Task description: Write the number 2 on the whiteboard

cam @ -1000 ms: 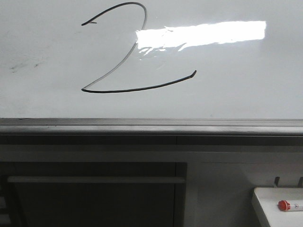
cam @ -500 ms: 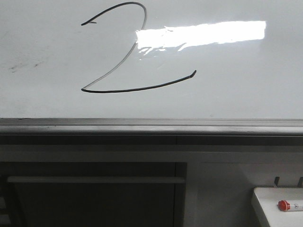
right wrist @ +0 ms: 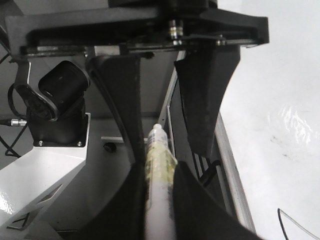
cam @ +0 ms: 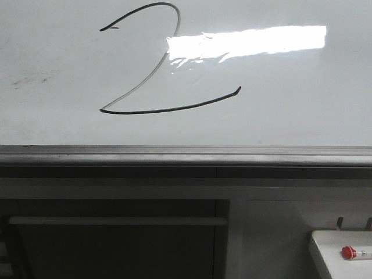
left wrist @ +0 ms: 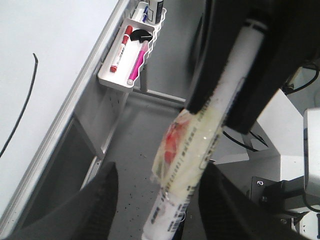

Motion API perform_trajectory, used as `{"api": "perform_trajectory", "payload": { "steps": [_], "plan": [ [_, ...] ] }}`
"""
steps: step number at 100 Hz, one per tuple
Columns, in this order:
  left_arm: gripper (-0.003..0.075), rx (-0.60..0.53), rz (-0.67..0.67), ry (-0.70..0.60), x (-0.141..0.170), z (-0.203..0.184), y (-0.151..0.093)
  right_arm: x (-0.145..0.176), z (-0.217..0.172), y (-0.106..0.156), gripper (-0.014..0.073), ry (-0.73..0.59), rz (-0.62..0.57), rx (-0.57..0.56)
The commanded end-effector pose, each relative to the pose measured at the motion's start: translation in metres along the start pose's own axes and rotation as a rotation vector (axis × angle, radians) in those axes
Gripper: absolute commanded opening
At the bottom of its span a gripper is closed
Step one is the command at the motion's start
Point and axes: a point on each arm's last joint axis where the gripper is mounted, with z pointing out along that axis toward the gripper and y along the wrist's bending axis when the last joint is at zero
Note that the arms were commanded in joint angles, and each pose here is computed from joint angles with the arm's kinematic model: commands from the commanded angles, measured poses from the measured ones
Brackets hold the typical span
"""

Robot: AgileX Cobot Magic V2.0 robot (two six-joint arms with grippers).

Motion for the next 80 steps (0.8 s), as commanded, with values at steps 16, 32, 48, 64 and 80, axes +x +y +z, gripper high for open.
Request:
{"api": "perform_trajectory", "payload": {
  "steps": [16,32,48,64,80],
  "plan": [
    [0.0333,-0.031,0.018,-0.001,-0.006,-0.003,0.003,-0.023,-0.014,-0.004,-0.0072,-0.13,0.002,0.044],
    [0.0333,-0.045,0.02,0.027,-0.004,0.0,0.008,-0.026,-0.017,-0.005,-0.0073,-0.143,-0.001,0.046],
    [0.0333,-0.049,0.013,0.031,-0.006,0.004,0.012,-0.025,-0.016,-0.003,-0.0073,-0.123,0.002,0.027],
    [0.0326,-0.063,0.012,0.018,-0.007,0.006,0.015,-0.024,-0.016,-0.003,-0.0073,-0.12,0.004,0.023],
    [0.0273,-0.054,0.007,0.009,-0.008,0.006,0.014,-0.022,-0.011,-0.003,-0.0073,-0.097,0.006,0.01]
  ]
}}
